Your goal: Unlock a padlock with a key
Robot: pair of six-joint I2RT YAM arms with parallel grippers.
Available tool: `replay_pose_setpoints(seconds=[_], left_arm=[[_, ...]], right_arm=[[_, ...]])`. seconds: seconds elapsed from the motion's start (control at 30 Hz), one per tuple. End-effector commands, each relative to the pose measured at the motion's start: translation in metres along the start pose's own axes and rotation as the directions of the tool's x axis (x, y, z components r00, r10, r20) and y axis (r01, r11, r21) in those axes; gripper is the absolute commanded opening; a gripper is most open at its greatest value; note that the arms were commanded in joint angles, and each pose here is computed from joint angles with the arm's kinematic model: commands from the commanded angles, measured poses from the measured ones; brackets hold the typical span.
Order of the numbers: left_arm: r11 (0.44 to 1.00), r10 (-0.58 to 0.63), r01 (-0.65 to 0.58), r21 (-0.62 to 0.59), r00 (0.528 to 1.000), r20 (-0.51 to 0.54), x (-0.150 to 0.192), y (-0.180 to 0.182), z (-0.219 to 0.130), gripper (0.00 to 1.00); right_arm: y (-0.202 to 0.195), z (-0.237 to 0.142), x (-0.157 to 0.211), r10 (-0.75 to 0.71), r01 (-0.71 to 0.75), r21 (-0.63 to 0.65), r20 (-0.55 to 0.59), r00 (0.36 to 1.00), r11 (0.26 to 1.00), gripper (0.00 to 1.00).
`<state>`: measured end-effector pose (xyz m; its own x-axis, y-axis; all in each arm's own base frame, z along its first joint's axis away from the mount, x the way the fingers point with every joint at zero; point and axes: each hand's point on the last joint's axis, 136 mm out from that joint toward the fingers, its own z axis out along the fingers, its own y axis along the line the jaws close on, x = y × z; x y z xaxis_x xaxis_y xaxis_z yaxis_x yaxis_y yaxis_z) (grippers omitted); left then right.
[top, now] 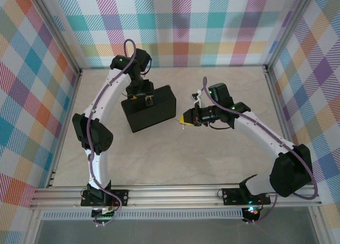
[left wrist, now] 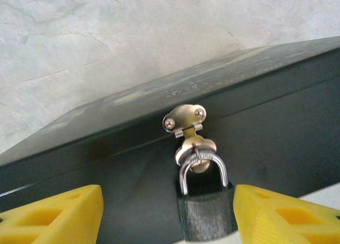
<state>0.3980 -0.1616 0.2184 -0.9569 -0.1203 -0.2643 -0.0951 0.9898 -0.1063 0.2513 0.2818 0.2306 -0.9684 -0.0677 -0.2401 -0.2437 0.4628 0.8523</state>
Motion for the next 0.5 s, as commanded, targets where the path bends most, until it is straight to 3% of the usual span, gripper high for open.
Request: replay_pose_setpoints(seconds=[0.0,0.23,0.47], left_arm=[[0.997,-0.037,0.034,0.071,0.998,0.042,-0.007,-0.009,-0.002,0.65],[0.992,-0.088,0.088,0.096,0.996,-0.004,0.004,-0.013,0.007,0.64],[0.959,-0.176,0.194,0.206,0.979,-0.102,0.028,-0.04,0.009,0.62]], right_arm=[[0.012,-0.003,-0.012,-0.048,0.049,-0.003,0.037,0.998,0.999,0.0],[0.009,0.012,-0.015,-0.018,0.019,-0.028,0.051,0.999,0.999,0.0],[0.004,0.011,-0.013,-0.016,0.017,-0.009,0.063,0.998,1.0,0.0]])
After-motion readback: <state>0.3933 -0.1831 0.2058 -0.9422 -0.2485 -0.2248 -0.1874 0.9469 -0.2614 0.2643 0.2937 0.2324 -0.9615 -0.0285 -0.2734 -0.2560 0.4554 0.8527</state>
